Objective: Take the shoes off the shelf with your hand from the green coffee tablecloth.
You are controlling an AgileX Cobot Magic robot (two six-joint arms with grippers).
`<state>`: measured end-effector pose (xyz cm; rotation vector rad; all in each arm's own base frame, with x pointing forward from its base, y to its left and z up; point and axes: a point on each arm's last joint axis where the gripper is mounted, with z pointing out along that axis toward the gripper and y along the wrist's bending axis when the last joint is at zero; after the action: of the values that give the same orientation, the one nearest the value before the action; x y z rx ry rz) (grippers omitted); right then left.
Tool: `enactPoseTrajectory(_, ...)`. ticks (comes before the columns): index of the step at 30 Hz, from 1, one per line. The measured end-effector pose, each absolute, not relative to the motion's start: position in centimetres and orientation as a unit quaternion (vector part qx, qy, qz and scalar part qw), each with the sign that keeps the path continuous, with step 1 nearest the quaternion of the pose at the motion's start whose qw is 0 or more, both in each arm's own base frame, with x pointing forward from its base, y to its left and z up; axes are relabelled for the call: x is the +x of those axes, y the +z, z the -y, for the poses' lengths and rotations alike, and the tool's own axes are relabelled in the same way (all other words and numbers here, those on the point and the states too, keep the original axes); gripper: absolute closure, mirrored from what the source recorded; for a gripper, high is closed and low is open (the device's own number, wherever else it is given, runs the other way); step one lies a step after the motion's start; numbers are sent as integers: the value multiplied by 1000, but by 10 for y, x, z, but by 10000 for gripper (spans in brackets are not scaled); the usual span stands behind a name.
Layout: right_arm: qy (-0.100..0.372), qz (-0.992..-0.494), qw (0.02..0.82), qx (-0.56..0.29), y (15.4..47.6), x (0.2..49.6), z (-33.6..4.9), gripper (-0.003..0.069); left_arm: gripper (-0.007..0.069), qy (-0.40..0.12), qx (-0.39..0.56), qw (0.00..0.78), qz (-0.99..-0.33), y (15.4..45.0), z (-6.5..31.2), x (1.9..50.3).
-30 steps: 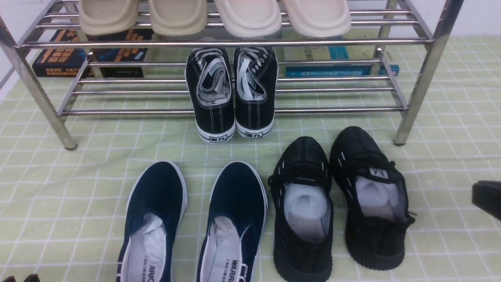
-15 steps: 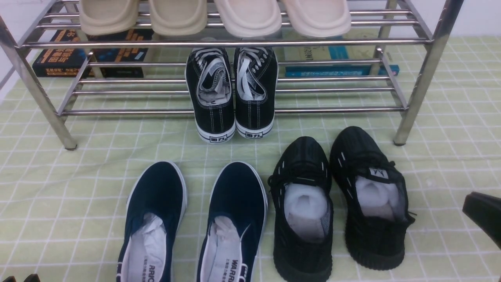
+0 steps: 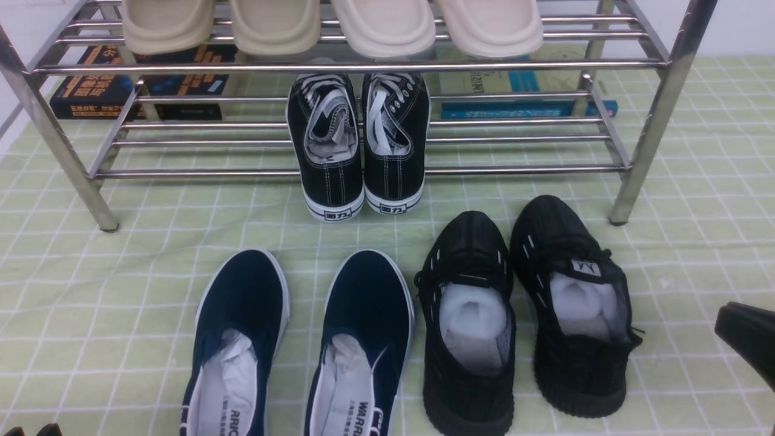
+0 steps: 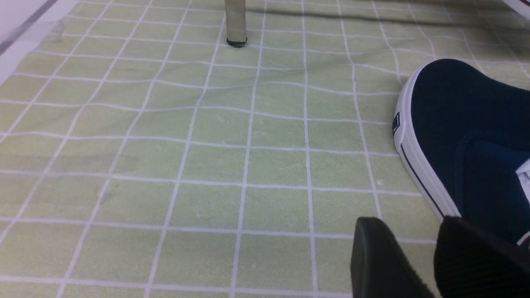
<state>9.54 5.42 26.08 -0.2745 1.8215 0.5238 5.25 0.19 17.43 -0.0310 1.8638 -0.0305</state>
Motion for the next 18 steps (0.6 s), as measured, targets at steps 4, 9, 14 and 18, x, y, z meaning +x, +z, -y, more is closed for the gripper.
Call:
enactPoseTrajectory(4, 205, -765, 595, -137, 265, 85, -47, 659, 384, -13, -13, 596, -803, 174, -2, 52)
enactPoseTrajectory(9, 129, -760, 622, -139, 259, 72, -30, 656, 384, -13, -13, 596, -803, 174, -2, 52)
enactPoseTrajectory(14, 56, -767, 637, -58, 224, 60, -11, 652, 384, -13, -13, 596, -803, 174, -2, 52)
enactPoseTrajectory(18, 22, -771, 636, -18, 199, 56, -4, 650, 384, -13, -13, 596, -803, 174, -2, 52)
